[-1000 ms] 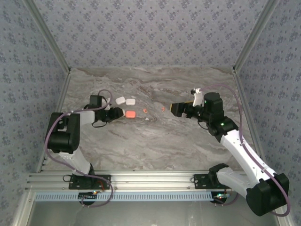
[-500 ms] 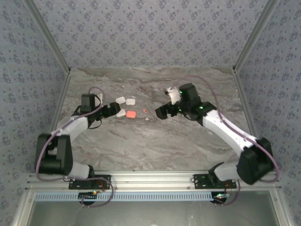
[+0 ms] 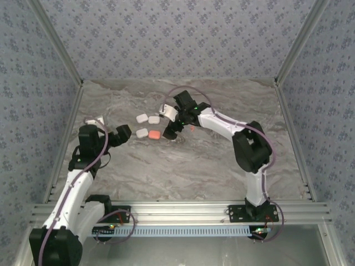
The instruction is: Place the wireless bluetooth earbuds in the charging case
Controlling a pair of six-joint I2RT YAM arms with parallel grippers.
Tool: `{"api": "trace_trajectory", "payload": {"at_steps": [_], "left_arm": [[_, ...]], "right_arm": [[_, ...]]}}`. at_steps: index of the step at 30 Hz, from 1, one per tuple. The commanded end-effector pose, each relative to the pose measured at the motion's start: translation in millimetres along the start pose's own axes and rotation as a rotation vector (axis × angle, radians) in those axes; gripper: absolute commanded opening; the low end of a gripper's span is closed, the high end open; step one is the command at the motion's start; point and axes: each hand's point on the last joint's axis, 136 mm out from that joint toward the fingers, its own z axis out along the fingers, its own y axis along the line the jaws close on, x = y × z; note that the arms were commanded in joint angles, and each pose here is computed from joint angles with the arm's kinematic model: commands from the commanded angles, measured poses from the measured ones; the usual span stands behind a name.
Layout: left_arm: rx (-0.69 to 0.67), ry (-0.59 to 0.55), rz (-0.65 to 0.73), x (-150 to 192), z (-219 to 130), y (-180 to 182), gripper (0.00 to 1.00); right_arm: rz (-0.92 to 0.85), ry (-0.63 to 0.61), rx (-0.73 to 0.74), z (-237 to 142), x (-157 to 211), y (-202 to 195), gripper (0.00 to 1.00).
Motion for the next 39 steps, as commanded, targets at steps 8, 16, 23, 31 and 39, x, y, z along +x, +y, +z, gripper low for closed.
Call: {"api": "trace_trajectory", "payload": {"at_steps": [8,16,23,31,39], "left_arm": [[-0.059,0.006,-0.042,7.2,-11.5,13.2,0.99],[-0.059,0.006,-0.044,7.3,-11.0,13.7,0.99],[-0.058,0.008,-0.049,7.6,-10.3,13.6,0.99],[-0.049,0.016,-0.049,8.0,-8.6,12.2,0.99],[0.044,0.022,-0.03,4.6,-8.2,-5.9,0.99]], "right_arm": [[-0.223,0.133,-0.068,65.0,2.2,23.5,0.94],[-0.198,0.193,-0.083,91.6,16.8,25.5,0.86],[-0.175,0.231,-0.074,101.2,27.5,20.6,0.74],[-0.167,0.223,-0.049,102.2,25.8,16.7,0.51],[-0.209,0.071,0.057,56.2,-4.7,10.2,0.4]]}}
